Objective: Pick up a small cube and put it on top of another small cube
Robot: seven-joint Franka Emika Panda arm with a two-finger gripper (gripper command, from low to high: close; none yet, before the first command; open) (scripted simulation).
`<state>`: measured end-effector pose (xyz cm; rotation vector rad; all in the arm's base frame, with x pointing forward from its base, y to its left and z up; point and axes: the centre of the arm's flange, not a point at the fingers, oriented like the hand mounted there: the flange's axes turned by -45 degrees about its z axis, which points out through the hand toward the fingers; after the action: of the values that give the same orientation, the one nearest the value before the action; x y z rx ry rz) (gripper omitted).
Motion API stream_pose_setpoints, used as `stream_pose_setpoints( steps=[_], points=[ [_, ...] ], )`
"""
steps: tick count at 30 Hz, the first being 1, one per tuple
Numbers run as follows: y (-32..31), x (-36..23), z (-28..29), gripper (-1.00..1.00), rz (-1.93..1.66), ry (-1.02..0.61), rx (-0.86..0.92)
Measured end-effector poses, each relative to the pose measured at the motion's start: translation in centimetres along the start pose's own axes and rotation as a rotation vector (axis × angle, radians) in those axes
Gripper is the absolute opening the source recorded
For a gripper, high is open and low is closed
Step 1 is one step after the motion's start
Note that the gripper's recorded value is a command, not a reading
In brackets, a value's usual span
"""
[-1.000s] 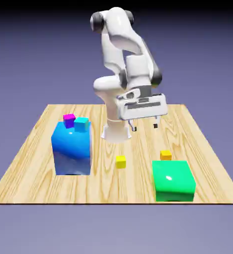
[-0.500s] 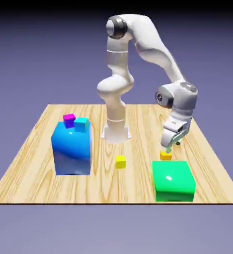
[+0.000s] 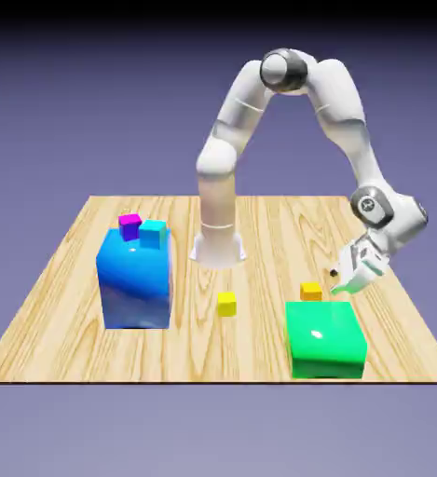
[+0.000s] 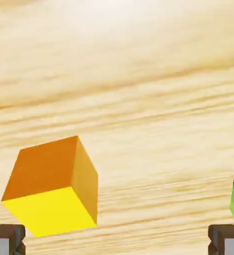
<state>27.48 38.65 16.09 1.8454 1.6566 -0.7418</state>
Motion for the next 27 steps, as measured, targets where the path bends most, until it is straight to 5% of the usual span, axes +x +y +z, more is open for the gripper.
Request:
stream_pose_setpoints(
  steps=[6, 10, 11, 17, 27],
  points=[
    [-5.3, 3.0, 2.9, 0.0, -0.142, -0.257, -0.131],
    [-4.7, 3.2, 8.0, 0.0, -0.143, -0.258, -0.132],
    [-4.6, 3.2, 9.1, -1.0, -0.142, -0.257, -0.131],
    [-4.8, 2.6, 2.9, -1.0, -0.137, -0.258, -0.12],
    [7.7, -8.2, 4.6, -1.0, 0.007, -0.261, 0.139]
  ],
)
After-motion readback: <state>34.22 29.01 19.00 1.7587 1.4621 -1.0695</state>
